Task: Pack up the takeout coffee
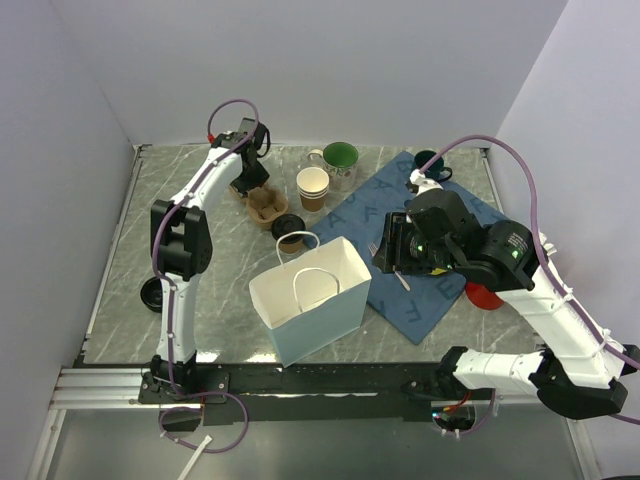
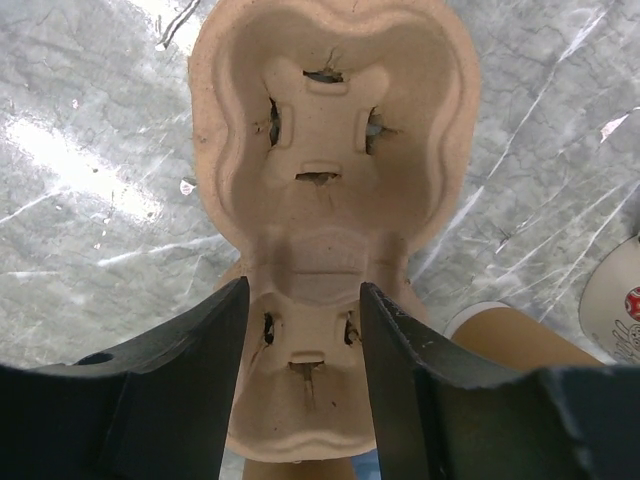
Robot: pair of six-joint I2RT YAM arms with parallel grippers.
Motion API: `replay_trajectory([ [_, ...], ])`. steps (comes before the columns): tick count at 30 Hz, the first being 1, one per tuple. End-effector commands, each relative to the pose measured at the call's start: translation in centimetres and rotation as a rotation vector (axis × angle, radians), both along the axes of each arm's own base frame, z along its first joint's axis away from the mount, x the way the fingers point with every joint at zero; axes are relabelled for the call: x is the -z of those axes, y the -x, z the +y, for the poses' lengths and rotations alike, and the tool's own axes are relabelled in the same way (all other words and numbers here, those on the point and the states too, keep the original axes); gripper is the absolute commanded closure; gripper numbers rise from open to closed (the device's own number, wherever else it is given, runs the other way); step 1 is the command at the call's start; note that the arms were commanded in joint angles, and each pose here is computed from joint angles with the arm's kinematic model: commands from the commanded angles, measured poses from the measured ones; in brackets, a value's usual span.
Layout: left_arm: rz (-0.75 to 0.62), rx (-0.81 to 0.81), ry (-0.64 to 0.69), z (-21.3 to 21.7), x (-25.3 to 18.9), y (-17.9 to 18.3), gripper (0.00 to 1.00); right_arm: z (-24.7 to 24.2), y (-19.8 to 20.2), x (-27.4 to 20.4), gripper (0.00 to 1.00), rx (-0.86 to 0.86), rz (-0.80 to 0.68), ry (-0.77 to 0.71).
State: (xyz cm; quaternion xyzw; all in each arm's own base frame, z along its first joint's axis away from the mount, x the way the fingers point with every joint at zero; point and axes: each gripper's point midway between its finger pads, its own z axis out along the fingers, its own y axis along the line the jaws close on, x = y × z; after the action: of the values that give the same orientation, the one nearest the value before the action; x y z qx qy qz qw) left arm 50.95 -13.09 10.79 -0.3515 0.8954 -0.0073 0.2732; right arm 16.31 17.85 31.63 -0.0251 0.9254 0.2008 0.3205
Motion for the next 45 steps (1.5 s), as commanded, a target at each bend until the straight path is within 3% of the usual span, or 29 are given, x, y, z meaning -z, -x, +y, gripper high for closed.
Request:
replay_trajectory([
  [1, -0.028, -0.026, 0.013, -0.4, -0.4, -0.5, 0.45, -0.4, -0.3, -0.7, 0.45, 0.023, -0.037, -0.016],
  [22, -0.007, 0.012, 0.020, -1.4, 1.4, -0.9, 0.44, -0.2, -0.2, -0.8, 0.46, 0.021, -0.033, -0.036],
  [30, 0.009, 0.003, 0.005, -1.1, 2.0, -0.7, 0.51, -0.1, -0.2, -0.9, 0.47, 0.016, -0.037, -0.038],
  [39, 0.000, 0.017, -0.004, -1.2, 1.8, -1.0, 0.47, -0.2, -0.2, -1.2, 0.47, 0.006, -0.046, -0.026],
  [45, 0.004, 0.026, -0.002, -1.5, 2.1, -1.1, 0.55, -0.4, -0.2, -1.4, 0.47, -0.001, -0.057, -0.021],
])
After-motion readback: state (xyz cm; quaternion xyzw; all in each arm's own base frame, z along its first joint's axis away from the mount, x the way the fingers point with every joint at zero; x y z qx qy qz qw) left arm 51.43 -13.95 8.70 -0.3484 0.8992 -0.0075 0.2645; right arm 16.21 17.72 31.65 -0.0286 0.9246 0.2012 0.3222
